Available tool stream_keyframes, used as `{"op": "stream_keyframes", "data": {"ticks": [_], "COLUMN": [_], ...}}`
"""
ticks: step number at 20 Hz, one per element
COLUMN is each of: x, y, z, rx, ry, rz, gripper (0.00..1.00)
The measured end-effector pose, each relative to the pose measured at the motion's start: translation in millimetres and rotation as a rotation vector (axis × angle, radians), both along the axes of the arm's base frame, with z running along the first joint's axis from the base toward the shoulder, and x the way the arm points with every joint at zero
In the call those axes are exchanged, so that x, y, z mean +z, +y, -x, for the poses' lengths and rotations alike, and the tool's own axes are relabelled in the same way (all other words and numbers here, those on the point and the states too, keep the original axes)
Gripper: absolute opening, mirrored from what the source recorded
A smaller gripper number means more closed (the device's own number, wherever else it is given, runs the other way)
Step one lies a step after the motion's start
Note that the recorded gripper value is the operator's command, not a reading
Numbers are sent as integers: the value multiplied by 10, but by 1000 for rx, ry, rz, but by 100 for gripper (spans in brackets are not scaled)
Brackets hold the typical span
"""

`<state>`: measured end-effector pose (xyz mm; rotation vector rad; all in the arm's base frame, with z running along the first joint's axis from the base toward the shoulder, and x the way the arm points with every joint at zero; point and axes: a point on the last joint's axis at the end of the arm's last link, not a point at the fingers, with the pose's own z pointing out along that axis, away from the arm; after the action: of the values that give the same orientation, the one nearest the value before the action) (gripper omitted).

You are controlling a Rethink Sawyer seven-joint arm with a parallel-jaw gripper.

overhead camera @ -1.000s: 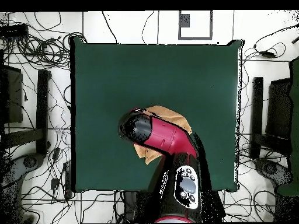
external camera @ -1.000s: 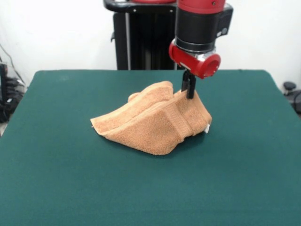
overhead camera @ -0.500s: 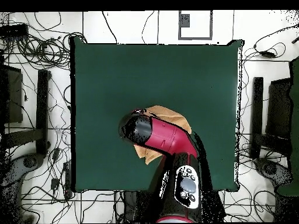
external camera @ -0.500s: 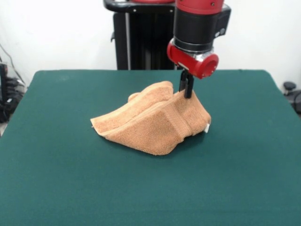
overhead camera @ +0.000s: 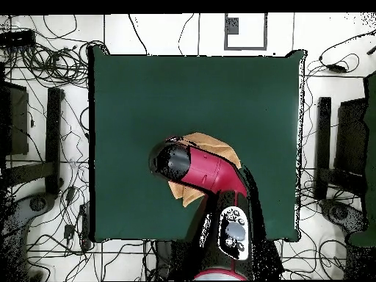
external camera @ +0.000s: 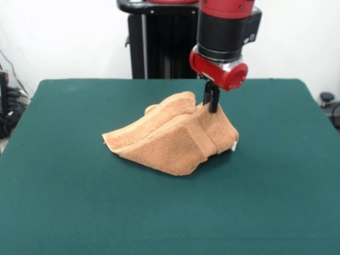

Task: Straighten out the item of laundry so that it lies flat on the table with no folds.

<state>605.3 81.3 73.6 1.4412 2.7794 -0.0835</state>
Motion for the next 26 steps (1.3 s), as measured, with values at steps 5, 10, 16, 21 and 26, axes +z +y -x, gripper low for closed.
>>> {"op": "stream_keyframes", "data": {"ticks": [5, 10, 16, 21, 26], "x": [-47, -25, 25, 110, 188], "y": [10, 8, 13, 43, 107], "z": [-64, -121, -267, -478, -669], "rx": [29, 70, 97, 133, 167], "ry": [27, 59, 39, -3, -42], "rz": [3, 11, 21, 33, 40], "gripper": [0, 0, 0, 0, 0]}}
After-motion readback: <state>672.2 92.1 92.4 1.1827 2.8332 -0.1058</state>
